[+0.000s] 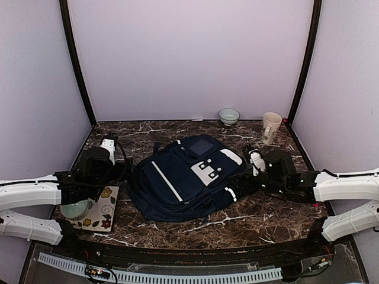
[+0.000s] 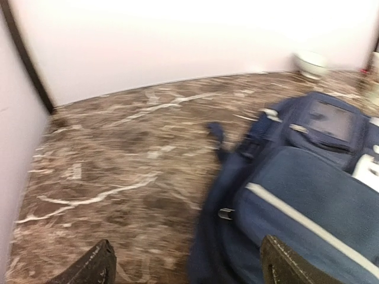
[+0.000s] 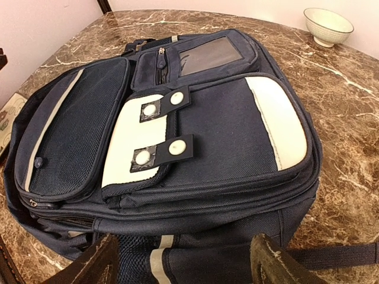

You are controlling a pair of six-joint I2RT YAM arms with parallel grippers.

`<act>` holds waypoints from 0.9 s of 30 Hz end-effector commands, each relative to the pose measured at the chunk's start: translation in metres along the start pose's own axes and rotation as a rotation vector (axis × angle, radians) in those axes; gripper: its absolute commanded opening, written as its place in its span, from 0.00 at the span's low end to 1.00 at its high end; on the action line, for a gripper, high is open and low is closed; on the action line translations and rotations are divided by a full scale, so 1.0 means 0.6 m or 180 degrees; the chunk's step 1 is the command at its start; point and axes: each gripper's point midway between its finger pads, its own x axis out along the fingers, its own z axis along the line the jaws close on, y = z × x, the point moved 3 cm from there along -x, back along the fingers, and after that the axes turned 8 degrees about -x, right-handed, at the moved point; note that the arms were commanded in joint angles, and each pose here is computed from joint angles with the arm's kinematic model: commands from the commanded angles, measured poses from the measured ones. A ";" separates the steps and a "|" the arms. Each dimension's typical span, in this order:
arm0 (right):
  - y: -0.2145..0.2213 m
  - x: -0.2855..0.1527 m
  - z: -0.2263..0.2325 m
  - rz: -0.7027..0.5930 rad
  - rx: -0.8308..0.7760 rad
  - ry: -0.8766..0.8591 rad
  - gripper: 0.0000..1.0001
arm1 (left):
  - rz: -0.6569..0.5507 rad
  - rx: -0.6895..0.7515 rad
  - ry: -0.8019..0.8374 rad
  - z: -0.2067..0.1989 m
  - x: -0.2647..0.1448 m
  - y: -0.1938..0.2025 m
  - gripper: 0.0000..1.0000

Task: Pack the student bag
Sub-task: Focus on the center of the board.

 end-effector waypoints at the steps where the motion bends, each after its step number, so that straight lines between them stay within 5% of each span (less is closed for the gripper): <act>1: -0.020 -0.010 0.003 -0.0248 0.0134 -0.0104 0.78 | -0.0487 -0.0205 -0.0846 0.076 0.012 -0.027 0.88; 10: -0.012 -0.014 0.008 -0.0334 0.0260 -0.0203 0.86 | -0.0705 0.0055 -0.1894 0.183 0.036 -0.021 0.94; 22: 0.001 -0.006 0.014 -0.0264 0.0322 -0.0300 0.94 | -0.0665 -0.0116 -0.1970 0.272 0.052 -0.002 0.99; 27: -0.006 0.000 0.017 -0.0309 0.0313 -0.0323 0.94 | -0.1243 0.0028 -0.1753 0.276 0.038 0.007 0.99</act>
